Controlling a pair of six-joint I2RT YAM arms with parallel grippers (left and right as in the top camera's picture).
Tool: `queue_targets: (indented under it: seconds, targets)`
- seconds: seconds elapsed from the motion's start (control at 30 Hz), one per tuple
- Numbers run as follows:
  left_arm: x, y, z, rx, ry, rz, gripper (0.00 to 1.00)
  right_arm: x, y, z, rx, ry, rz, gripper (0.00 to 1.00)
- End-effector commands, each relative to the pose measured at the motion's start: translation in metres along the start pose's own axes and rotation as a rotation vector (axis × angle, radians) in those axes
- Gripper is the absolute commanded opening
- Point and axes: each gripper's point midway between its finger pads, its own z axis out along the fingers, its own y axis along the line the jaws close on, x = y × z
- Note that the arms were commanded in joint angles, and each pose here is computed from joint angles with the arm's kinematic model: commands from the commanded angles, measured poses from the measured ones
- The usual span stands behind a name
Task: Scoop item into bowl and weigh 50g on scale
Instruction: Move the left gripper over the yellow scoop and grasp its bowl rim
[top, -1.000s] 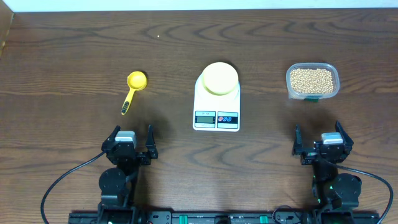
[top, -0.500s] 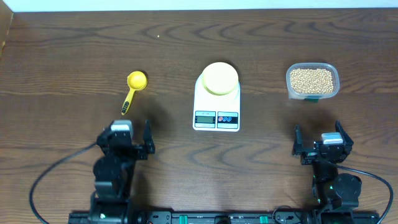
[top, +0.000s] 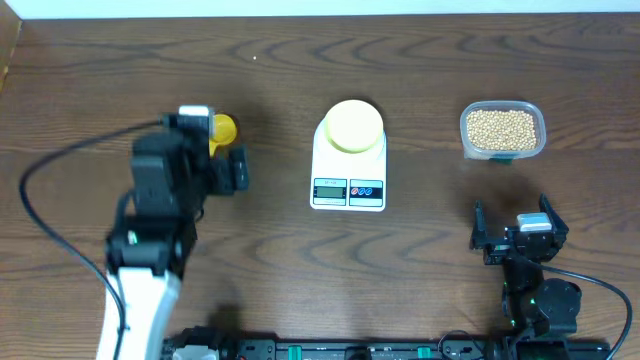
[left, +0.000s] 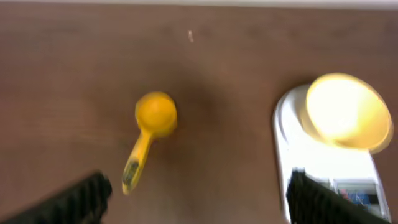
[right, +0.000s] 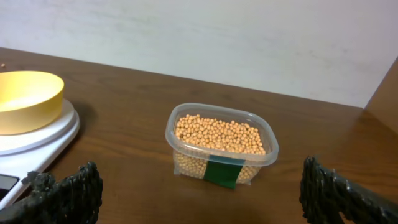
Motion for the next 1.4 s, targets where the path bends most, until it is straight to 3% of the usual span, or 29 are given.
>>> queue_targets:
  seconds: [0.0,0.2,0.37,0.53,0.8,1.07,1.37]
  targets:
    - [-0.038,-0.011,-0.003,0.053,0.066,-0.04,0.92,0.0,0.001,0.0,-0.005,-0.001,0.004,0.99]
    - [-0.044,-0.014,0.004,0.066,0.253,-0.009,0.92,0.0,0.001,0.0,-0.005,-0.001,0.004,0.99]
    - [-0.04,-0.018,0.027,0.142,0.296,0.025,0.92,0.0,0.001,0.0,-0.005,-0.001,0.004,0.99]
    - [-0.019,0.007,0.057,0.11,0.389,0.057,0.92,0.0,0.001,0.0,-0.005,-0.001,0.004,0.99]
    - [-0.018,0.062,0.11,0.064,0.364,0.069,0.92,0.0,0.001,0.0,-0.005,-0.001,0.004,0.99]
    - [0.007,0.079,0.153,0.099,0.415,0.141,0.9,0.0,0.001,0.0,-0.005,-0.001,0.004,0.99]
    - [0.038,0.096,0.198,0.096,0.46,0.112,0.79,0.0,0.001,0.0,-0.005,-0.001,0.004,0.99]
